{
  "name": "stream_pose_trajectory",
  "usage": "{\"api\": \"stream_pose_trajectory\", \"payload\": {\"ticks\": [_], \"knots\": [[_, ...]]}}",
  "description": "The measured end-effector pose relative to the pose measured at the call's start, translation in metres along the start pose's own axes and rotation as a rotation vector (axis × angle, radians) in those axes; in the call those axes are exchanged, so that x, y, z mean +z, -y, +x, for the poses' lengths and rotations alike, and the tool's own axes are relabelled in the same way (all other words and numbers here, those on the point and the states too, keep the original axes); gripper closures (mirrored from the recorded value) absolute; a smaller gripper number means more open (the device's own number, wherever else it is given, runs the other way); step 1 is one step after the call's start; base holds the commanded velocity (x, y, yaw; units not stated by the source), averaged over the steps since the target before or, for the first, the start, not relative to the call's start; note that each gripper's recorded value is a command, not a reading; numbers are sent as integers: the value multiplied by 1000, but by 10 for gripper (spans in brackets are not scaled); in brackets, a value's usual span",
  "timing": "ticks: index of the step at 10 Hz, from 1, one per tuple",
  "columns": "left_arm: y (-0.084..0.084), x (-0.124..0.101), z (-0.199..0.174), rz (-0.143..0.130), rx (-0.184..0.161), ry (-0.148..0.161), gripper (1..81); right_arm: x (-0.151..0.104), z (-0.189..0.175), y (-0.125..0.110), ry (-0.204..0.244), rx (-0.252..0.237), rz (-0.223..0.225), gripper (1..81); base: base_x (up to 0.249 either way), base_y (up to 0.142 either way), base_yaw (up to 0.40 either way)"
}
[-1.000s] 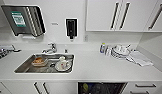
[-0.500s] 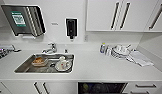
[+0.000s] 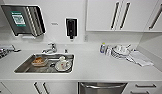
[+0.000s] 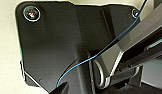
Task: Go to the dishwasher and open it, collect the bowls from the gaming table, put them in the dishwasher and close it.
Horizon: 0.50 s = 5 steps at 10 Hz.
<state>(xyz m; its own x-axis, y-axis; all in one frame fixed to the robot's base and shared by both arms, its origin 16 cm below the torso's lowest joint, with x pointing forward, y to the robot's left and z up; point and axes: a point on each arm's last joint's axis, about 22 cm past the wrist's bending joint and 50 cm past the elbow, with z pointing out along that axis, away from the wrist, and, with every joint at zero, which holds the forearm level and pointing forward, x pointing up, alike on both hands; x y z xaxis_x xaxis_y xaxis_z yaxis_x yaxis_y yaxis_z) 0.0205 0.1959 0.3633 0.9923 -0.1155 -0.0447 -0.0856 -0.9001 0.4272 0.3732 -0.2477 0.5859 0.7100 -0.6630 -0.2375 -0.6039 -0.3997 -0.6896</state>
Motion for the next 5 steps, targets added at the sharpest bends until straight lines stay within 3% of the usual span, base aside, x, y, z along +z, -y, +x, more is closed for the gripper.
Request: {"api": "stream_pose_trajectory", "payload": {"ticks": [2,4,5], "knots": [[15,-1,4,43,11,1,10,6,-19,-63,22,-103,-103,10,0,0,0],[22,-1,17,55,19,-13,10,-1,-27,-146,30,-252,-250,10,0,0,0],[25,-2,21,61,21,-17,10,5,-45,-172,55,-329,-282,10,0,0,0]]}}
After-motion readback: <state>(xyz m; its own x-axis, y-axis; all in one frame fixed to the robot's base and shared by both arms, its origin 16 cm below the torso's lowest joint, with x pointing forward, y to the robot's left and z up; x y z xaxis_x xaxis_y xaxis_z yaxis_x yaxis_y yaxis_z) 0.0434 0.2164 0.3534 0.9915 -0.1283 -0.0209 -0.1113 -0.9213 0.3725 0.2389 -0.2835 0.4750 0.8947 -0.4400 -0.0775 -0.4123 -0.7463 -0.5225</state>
